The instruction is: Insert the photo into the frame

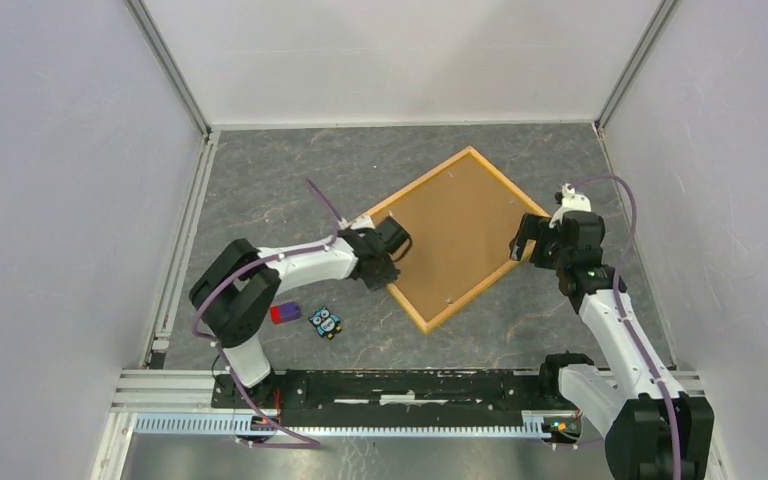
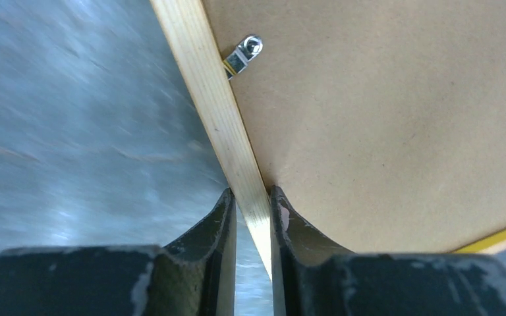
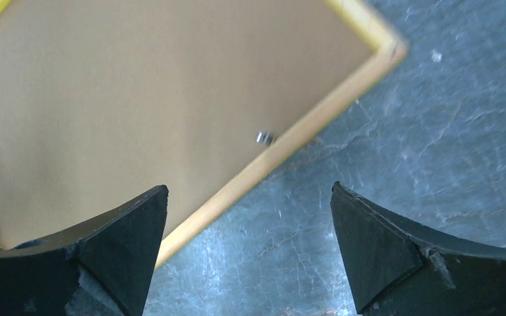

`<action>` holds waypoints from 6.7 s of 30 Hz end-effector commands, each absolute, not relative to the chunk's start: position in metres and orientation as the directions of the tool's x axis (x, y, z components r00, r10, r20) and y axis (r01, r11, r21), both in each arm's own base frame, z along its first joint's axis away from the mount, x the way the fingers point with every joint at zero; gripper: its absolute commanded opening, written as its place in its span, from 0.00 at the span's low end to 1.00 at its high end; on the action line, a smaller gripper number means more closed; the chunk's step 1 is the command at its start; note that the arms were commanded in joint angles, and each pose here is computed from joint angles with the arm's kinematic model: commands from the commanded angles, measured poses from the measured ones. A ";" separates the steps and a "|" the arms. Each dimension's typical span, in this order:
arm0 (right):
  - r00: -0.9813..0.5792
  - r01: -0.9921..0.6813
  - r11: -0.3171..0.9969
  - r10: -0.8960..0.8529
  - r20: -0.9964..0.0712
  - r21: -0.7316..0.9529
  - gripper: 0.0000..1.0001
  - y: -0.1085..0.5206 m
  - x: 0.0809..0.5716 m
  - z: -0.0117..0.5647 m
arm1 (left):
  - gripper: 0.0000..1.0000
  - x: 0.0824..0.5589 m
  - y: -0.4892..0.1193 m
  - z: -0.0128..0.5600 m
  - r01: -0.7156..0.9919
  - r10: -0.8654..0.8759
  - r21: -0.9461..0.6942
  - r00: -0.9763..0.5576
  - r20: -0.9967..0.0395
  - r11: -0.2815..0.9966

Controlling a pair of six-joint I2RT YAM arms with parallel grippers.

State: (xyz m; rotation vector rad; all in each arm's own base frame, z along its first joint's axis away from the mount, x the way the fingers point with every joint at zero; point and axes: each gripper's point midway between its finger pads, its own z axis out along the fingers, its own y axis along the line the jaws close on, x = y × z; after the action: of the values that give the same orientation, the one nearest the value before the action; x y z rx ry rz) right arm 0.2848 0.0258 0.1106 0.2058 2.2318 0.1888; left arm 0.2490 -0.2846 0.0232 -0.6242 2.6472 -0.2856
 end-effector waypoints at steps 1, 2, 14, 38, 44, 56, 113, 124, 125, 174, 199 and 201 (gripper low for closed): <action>-0.554 0.050 0.984 0.168 -0.816 0.169 0.98 0.022 0.297 0.140 | 0.11 0.254 -0.224 0.018 0.011 -0.025 -0.105 -0.942 -0.336 0.994; -0.555 0.044 0.982 0.176 -0.813 0.183 0.98 0.025 0.298 0.139 | 0.09 0.257 -0.217 0.019 0.055 0.023 -0.093 -0.949 -0.313 0.994; -0.694 0.074 0.987 0.155 -0.703 0.145 0.98 0.022 0.297 0.090 | 0.10 0.278 -0.169 0.049 0.394 0.418 0.166 -0.897 -0.142 0.904; -0.808 0.135 0.989 0.075 -0.585 -0.061 0.92 0.001 0.275 0.055 | 0.02 0.337 -0.176 0.028 0.083 0.064 -0.137 -0.988 -0.138 0.987; -0.818 -0.024 0.999 0.007 -0.575 0.046 0.91 0.039 0.267 0.054 | 0.02 0.337 -0.175 0.030 0.074 0.054 -0.138 -0.988 -0.147 0.988; -0.862 -0.013 1.000 -0.021 -0.506 -0.021 0.84 0.041 0.244 0.040 | 0.02 0.336 -0.180 0.029 0.075 0.053 -0.163 -0.990 -0.134 0.984; -0.893 0.074 0.997 0.051 -0.448 -0.034 0.48 0.036 0.212 0.002 | 0.02 0.331 -0.191 0.038 0.074 0.045 -0.231 -0.991 -0.128 0.970; -0.872 0.152 0.988 0.146 -0.467 0.025 0.20 0.041 0.210 -0.001 | 0.02 0.330 -0.192 0.040 0.071 0.041 -0.241 -0.991 -0.129 0.968; -0.872 0.163 0.986 0.158 -0.463 0.028 0.17 0.041 0.209 -0.002 | 0.02 0.330 -0.193 0.040 0.070 0.040 -0.243 -0.991 -0.128 0.968; -0.775 0.354 0.934 0.262 -0.575 -0.052 0.61 0.014 0.222 0.031 | 0.02 0.324 -0.203 0.043 0.055 0.022 -0.308 -0.994 -0.109 0.950; -0.755 0.268 0.963 0.219 -0.618 0.014 0.56 0.025 0.238 0.043 | 0.04 0.339 -0.221 0.021 0.004 -0.016 -0.407 -0.999 -0.046 0.914; -0.745 0.257 0.966 0.225 -0.627 0.042 0.65 0.027 0.243 0.049 | 0.09 0.352 -0.229 0.020 -0.007 -0.030 -0.448 -0.999 -0.045 0.894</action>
State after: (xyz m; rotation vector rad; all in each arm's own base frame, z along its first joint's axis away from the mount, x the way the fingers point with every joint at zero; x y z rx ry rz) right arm 0.2241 0.0185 0.0272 0.4221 2.4943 -0.1527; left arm 0.3215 -0.1912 0.0253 0.1015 3.0643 -0.4349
